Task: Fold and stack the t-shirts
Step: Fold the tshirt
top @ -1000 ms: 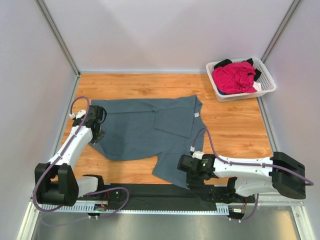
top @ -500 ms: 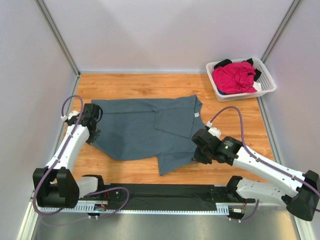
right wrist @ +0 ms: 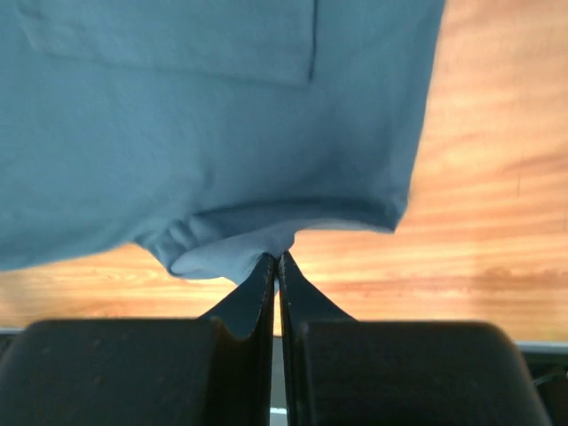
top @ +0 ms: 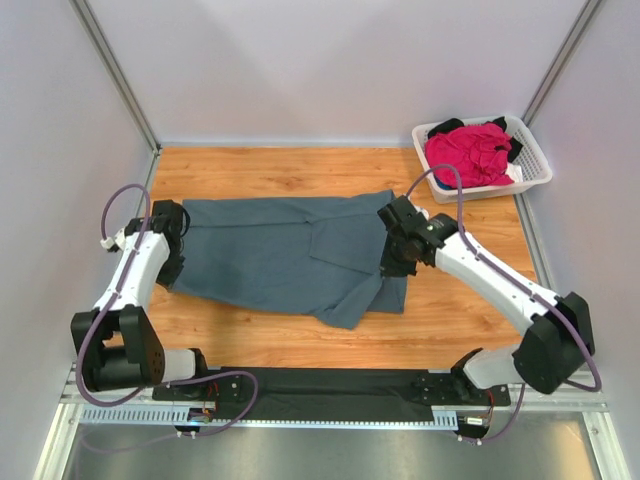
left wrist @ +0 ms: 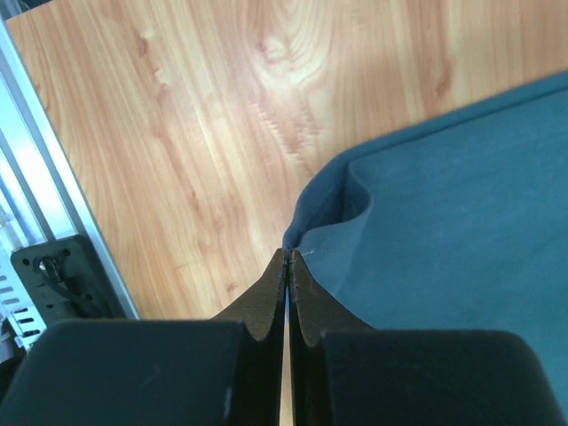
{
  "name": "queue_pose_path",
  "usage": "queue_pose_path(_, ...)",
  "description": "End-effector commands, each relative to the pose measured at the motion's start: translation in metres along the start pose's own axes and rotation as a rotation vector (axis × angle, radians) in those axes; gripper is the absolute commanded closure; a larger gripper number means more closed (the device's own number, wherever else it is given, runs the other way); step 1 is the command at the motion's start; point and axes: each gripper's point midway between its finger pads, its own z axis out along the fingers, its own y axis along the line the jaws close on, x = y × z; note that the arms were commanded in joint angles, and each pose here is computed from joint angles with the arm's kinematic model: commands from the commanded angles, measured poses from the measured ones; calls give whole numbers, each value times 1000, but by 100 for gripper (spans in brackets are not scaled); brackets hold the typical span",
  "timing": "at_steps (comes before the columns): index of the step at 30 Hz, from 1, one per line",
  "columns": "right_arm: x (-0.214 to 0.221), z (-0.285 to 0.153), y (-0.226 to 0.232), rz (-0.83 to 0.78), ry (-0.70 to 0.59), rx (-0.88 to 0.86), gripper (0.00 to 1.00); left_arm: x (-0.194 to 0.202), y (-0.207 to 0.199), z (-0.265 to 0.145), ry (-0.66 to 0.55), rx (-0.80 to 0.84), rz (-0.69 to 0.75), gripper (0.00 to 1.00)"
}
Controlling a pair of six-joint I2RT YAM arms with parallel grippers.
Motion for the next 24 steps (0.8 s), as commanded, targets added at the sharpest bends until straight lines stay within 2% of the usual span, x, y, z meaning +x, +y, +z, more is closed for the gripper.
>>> queue_pose_path(1,-38,-4,19,-57,-34,-48,100,-20,-14,0,-35,-18,-63,100)
queue_pose_path(11,-100,12,26,-63,-15,-27,100,-30,-36,17,-12,-112,-107,100)
queue_pose_path(24,-142,39,34,-61,28,10,99,-44,-55,27,-10,-163,-141,100)
